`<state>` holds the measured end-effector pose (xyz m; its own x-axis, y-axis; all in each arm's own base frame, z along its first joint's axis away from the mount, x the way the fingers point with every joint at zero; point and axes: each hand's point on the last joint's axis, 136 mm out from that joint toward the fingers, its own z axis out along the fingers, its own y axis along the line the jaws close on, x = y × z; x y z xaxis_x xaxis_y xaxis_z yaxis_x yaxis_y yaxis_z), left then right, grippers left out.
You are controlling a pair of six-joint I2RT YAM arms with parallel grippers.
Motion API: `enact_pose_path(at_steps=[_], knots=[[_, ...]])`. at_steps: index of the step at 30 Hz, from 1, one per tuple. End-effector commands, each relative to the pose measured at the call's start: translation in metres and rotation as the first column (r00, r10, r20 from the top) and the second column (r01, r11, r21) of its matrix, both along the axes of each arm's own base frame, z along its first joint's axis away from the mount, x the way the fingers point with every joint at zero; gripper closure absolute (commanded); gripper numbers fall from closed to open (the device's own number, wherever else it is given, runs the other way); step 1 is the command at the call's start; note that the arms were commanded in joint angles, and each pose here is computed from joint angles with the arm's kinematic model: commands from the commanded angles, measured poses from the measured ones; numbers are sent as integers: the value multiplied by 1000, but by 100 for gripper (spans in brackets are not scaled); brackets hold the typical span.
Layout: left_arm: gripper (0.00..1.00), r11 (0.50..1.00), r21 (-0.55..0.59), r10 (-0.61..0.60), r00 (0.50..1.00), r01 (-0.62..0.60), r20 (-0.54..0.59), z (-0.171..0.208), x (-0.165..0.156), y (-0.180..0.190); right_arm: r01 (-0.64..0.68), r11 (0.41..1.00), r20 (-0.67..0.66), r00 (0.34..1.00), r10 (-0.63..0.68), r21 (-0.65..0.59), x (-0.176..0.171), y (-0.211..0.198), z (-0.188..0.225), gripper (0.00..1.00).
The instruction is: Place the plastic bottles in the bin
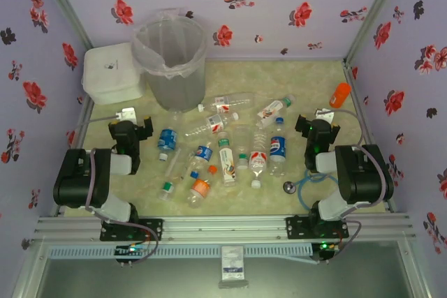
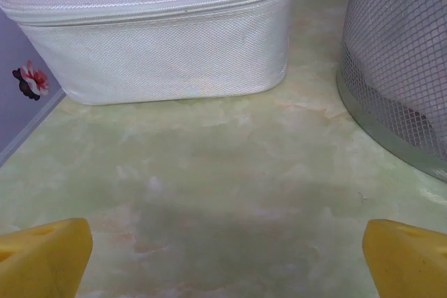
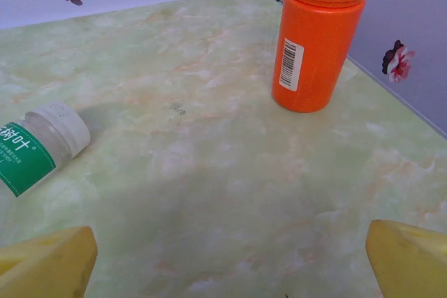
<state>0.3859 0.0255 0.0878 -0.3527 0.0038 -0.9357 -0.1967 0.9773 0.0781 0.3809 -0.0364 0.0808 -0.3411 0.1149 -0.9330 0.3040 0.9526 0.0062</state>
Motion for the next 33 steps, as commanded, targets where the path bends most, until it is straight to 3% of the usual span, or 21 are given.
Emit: enact_pose_path(at_steps=[1,33], knots=[[0,1000,20,-13,999,13,31,10,9,1,13,1000,34,999,-12,-21,6,-2,10,1],[0,999,-12,-37,999,37,18,8,11,2,-28,999,23,999,27,25,11,0,7,0]])
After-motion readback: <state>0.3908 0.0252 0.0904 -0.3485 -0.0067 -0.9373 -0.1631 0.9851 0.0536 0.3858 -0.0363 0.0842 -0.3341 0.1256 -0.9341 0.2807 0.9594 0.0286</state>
